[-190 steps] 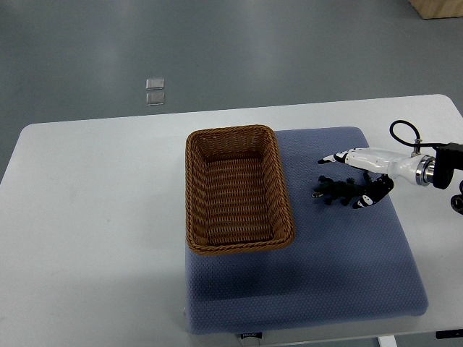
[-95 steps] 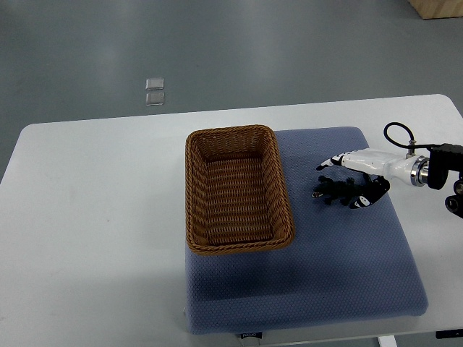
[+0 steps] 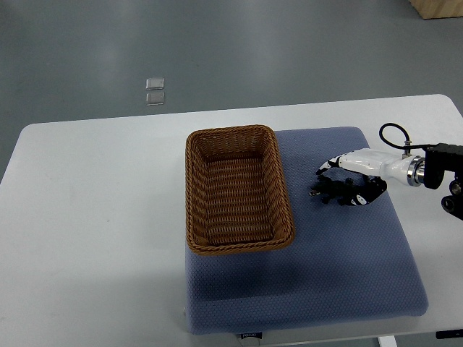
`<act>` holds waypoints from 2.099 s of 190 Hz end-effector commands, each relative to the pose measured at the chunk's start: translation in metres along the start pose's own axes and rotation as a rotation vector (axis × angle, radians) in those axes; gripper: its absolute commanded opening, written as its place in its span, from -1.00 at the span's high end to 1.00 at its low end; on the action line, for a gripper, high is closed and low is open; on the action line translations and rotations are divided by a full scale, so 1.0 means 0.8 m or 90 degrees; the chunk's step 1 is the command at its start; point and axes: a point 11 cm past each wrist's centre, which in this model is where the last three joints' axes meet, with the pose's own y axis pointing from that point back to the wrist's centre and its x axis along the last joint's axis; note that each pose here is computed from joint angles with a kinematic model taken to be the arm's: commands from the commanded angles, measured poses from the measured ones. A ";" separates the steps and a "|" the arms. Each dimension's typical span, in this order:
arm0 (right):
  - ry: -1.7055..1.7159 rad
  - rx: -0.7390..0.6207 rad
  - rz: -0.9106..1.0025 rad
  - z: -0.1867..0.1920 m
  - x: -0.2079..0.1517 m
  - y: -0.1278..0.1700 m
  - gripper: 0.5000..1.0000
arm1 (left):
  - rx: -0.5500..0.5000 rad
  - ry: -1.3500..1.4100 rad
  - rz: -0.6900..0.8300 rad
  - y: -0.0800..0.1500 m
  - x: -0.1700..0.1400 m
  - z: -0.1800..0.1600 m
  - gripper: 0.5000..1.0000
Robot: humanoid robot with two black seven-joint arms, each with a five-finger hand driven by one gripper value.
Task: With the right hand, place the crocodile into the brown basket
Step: 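Close the right hand fingers around the crocodile's body, then lift the crocodile with the right hand and carry it over the basket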
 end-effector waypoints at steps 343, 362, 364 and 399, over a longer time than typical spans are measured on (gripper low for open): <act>0.036 -0.004 0.048 -0.001 0.037 -0.001 1.00 | 0.000 0.000 0.000 0.000 0.000 0.000 -1.00; 0.043 -0.003 0.055 -0.003 0.048 -0.001 1.00 | 0.000 0.000 0.000 0.000 0.000 0.000 -1.00; 0.044 -0.002 0.055 -0.003 0.048 -0.001 1.00 | 0.000 0.000 -0.001 0.000 -0.001 0.000 -1.00; 0.063 0.008 0.079 -0.013 0.079 -0.005 1.00 | 0.000 0.000 -0.001 0.000 -0.001 0.000 -1.00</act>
